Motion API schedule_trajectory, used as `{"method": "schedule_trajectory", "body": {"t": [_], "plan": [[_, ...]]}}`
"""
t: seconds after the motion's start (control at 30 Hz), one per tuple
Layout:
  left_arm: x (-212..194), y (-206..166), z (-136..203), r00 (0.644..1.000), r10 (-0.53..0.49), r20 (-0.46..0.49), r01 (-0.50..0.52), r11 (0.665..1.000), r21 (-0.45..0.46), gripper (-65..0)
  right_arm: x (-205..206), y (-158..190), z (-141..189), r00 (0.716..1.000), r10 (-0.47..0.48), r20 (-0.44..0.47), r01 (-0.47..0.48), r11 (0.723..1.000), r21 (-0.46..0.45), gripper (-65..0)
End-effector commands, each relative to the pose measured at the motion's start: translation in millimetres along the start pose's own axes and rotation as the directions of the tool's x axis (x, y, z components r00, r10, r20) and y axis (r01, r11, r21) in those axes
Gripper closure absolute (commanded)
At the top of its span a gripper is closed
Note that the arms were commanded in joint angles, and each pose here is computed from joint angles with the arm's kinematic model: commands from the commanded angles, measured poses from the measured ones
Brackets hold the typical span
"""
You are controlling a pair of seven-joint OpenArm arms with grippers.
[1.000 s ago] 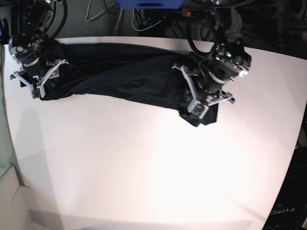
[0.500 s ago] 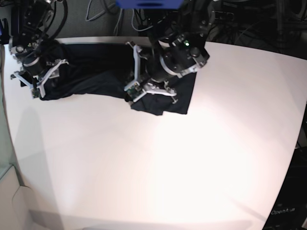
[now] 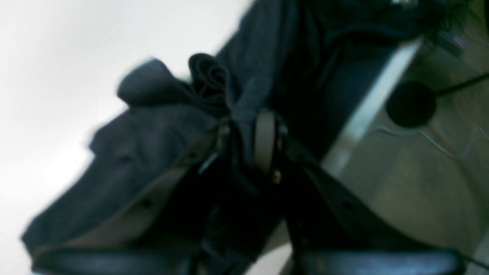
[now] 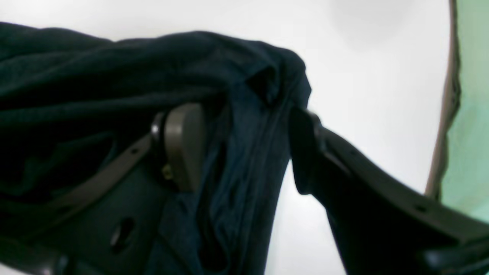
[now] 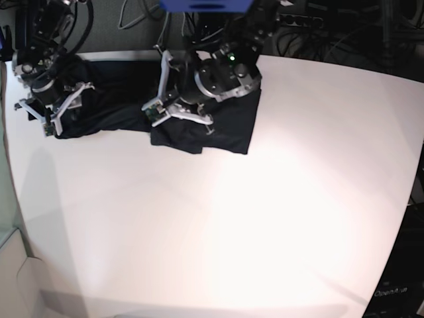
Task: Fold the T-shirt properly
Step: 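Lift the strip end with the left gripper and fold it toward the middle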
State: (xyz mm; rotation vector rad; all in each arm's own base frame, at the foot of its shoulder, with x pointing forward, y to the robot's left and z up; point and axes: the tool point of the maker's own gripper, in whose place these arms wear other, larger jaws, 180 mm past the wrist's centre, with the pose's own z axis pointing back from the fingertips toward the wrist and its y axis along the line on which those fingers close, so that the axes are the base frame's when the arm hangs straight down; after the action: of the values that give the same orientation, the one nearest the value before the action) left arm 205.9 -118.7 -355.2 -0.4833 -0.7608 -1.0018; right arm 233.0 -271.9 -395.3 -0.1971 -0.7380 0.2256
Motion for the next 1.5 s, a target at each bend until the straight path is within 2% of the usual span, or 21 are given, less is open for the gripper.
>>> {"method": "schedule_trajectory", "body": {"t": [0.0,0.3,0.37,0.5,0.57,0.6,0.67,0.77,0.93,1.03,1.2,1.3,1.47], "plan": [[20.6,0.9,1.5,0.998,-0.007,0.069,0.007,1.000,-0.004,0.0,12.0,-7.4,3.2,0.999,0.010,0.040,-0.009,1.000,-0.019,-31.9],[20.2,0.4,0.8,0.998,-0.009,0.066,0.009,1.000,-0.006,0.0,11.9,-6.3,3.1,0.999,0.007,0.041,-0.006,1.000,-0.017,-31.9],[19.5,0.4,0.9,0.998,-0.007,0.065,0.007,1.000,-0.006,-5.7,11.9,-6.3,3.1,0.999,0.007,0.041,-0.006,1.000,-0.017,-31.9],[21.4,-4.5,1.0,0.997,-0.002,0.078,0.005,1.000,-0.029,-26.5,11.9,-6.3,3.1,0.999,0.007,0.041,-0.006,1.000,-0.017,-31.9],[32.5,-15.8,1.7,0.992,0.019,0.125,-0.008,0.997,-0.083,-32.4,11.4,-6.2,2.9,0.999,0.006,0.040,-0.006,1.000,-0.016,-31.9],[32.9,-20.6,2.9,0.990,0.025,0.137,-0.010,0.994,-0.111,-32.9,11.4,-6.2,2.9,0.999,0.006,0.040,-0.006,1.000,-0.016,-31.9],[38.7,-25.8,6.5,0.985,0.018,0.173,0.010,0.987,-0.163,-32.9,11.8,-5.8,3.0,0.999,0.006,0.041,-0.005,1.000,-0.016,-31.9],[43.0,-20.0,12.4,0.977,0.053,0.207,-0.012,0.981,-0.195,-32.9,10.3,-5.3,2.7,0.999,0.004,0.037,-0.004,1.000,-0.014,-31.9],[26.7,13.7,21.2,0.975,0.102,0.198,-0.077,0.989,-0.130,-32.5,10.7,-6.6,3.4,0.999,0.004,0.039,-0.003,1.000,-0.018,-31.9],[0.7,34.5,21.5,0.979,0.145,0.147,-0.132,0.987,-0.091,-24.1,11.3,-7.1,3.6,0.999,0.003,0.043,-0.003,1.000,-0.020,-31.9],[-24.6,36.2,5.3,0.982,0.178,0.067,-0.169,0.979,-0.116,-4.7,13.4,-8.1,3.7,0.999,0.005,0.048,-0.004,1.000,-0.022,-31.9],[-32.7,21.0,-7.3,0.985,0.171,0.022,-0.166,0.973,-0.159,-3.7,13.6,-7.6,3.5,0.999,0.006,0.049,-0.005,1.000,-0.021,-31.9],[-31.1,-9.3,-17.9,0.995,0.097,-0.007,-0.096,0.966,-0.242,-3.7,14.9,-7.5,3.1,0.999,0.006,0.050,-0.005,1.000,-0.020,-31.9]]}}
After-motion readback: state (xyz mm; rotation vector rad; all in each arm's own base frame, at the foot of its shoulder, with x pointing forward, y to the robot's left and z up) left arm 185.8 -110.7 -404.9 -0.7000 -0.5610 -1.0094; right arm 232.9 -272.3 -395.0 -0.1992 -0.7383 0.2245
